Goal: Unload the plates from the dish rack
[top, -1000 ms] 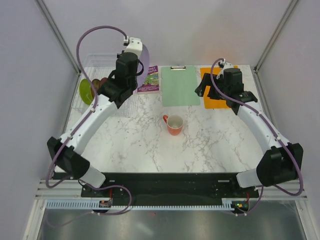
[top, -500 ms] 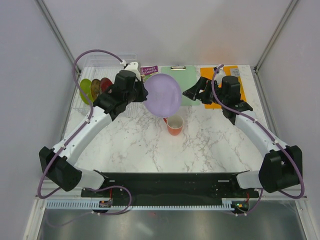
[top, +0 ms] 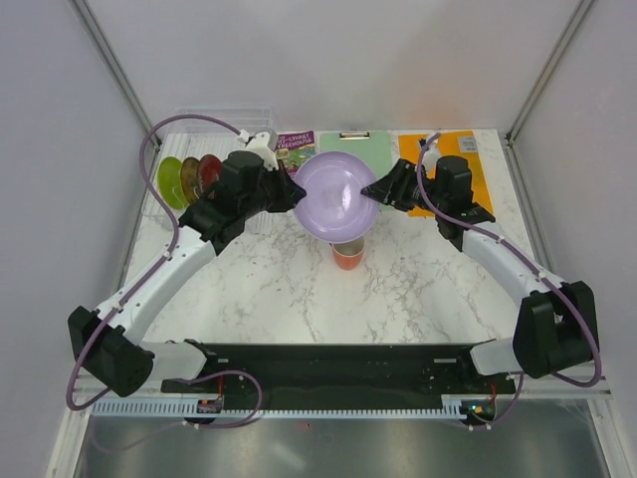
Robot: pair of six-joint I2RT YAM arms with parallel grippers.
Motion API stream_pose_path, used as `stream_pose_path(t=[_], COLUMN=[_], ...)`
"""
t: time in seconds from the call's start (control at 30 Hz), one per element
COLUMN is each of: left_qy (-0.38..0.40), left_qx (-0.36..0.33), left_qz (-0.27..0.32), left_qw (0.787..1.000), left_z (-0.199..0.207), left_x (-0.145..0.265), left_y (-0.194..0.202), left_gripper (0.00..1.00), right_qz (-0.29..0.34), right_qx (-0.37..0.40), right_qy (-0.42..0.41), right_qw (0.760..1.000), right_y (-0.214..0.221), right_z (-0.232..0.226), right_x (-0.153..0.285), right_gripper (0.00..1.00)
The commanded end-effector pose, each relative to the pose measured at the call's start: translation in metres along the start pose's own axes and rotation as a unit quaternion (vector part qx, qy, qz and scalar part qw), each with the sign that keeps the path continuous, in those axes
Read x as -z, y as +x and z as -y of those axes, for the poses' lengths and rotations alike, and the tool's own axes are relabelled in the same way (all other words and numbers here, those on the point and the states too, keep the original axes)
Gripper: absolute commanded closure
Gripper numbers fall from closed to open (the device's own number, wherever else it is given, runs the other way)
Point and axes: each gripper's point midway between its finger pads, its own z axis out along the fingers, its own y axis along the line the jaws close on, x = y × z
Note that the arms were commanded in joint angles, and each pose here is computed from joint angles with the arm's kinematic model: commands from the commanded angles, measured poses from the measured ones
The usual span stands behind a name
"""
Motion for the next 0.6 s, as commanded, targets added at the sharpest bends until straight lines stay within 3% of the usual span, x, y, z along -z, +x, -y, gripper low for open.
stream_pose_path(t=[0.0,0.07,0.1,0.13,0.17,0.2,0.23,0.27,0.37,0.5,0.57], left_qy=[0.101,0.122,0.129,0.13,0.125,0.117,0.091,0.066,-0.019,-0.11,-0.154], left_qx=[0.022,0.023,0.02,0.018,0.011,0.008,0.004,-0.005,-0.025,-0.046,-0.063], left_qz=[0.036,0.032,0.03,0.025,0.02,0.018,0.022,0.015,0.035,0.07,0.09], left_qw=[0.994,0.992,0.991,0.991,0.992,0.993,0.996,0.998,0.999,0.99,0.982], left_z=[0.04,0.044,0.046,0.046,0.042,0.039,0.029,0.017,-0.017,-0.057,-0.074], left_x=[0.009,0.007,0.006,0.005,0.003,0.002,0.0,0.0,0.007,0.023,0.032], left_y=[-0.018,-0.013,-0.012,-0.009,-0.005,-0.003,-0.002,0.003,0.003,-0.001,-0.009], left_gripper=[0.98,0.97,0.92,0.66,0.49,0.37,0.18,0.11,0.0,0.0,0.0], right_qz=[0.0,-0.01,-0.011,-0.01,0.007,0.018,0.034,0.065,0.11,0.14,0.115], right_qx=[-0.003,-0.005,-0.011,-0.01,-0.009,-0.005,0.001,0.013,0.047,0.053,0.045], right_qy=[-0.078,-0.101,-0.1,-0.098,-0.081,-0.052,-0.029,0.012,0.135,0.262,0.315], right_qw=[0.997,0.995,0.995,0.995,0.997,0.998,0.999,0.998,0.984,0.953,0.941], right_y=[0.0,0.003,0.003,0.004,-0.003,-0.007,-0.012,-0.023,-0.045,-0.066,-0.057], right_z=[-0.028,-0.035,-0.035,-0.035,-0.03,-0.024,-0.019,-0.008,0.023,0.062,0.084], right_x=[-0.001,0.0,0.002,0.004,0.005,0.016,0.023,0.03,0.075,0.135,0.147], right_gripper=[0.53,0.82,1.0,1.0,1.0,1.0,1.0,1.0,1.0,1.0,1.0])
